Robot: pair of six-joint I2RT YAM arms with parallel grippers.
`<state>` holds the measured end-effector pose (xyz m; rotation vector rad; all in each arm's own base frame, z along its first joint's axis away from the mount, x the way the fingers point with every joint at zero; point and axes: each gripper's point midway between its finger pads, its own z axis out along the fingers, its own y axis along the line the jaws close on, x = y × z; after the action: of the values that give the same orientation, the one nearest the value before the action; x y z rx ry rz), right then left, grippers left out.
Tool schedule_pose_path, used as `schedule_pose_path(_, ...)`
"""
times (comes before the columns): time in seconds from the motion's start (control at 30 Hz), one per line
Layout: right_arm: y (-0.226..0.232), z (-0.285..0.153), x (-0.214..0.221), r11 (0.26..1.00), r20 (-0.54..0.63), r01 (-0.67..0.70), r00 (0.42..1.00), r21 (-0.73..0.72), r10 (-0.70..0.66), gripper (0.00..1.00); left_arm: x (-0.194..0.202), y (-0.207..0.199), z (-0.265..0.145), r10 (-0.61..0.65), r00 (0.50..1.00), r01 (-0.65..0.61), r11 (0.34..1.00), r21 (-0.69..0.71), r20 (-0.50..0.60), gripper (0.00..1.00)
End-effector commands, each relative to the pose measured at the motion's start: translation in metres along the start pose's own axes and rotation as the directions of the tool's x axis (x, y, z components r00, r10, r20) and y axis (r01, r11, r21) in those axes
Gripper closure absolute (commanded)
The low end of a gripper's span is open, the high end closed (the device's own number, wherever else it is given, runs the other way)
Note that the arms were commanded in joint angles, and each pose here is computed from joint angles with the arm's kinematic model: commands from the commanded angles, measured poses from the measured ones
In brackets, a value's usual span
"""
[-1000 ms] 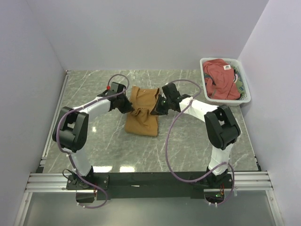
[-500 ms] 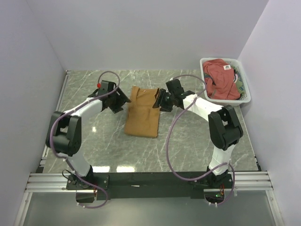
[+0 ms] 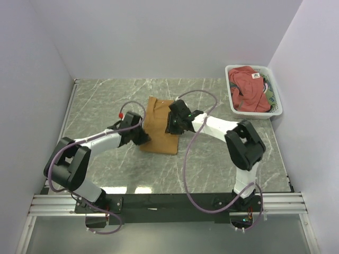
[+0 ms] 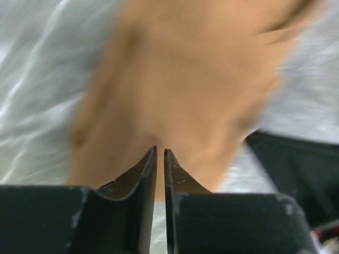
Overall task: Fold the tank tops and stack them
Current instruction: Fold the tank top
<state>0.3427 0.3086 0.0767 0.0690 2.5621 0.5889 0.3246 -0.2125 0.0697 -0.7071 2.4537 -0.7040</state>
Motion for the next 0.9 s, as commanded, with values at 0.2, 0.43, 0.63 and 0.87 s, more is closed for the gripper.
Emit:
schedule_pose_path(0.2, -0.044, 0.041, 0.024, 0.980, -0.054, 0.056, 0.997, 0.193, -0.046, 0.55, 0.063, 0.065, 0.013, -0.094, 0.995, 0.091, 0.984, -0.156, -0.014, 0.90)
schedule_pose_path(0.43, -0.074, 0.009, 0.070, 0.966, -0.076, 0.099, 0.994, 0.240, -0.083, 0.51, 0.109, 0.092, -0.007, -0.093, 0.994, 0.081, 0.976, -0.204, -0.053, 0.89)
schedule_pose_path(0.63, -0.067, -0.028, 0.087, 0.977, -0.047, 0.117, 0.993, 0.178, -0.111, 0.46, 0.126, 0.099, -0.036, -0.069, 0.994, 0.054, 0.985, -0.164, -0.085, 0.86)
schedule_pose_path(0.87, -0.047, -0.075, 0.009, 0.990, 0.151, 0.050, 0.986, 0.129, -0.069, 0.39, 0.073, 0.005, -0.078, 0.062, 0.997, -0.065, 0.996, 0.060, 0.050, 0.64)
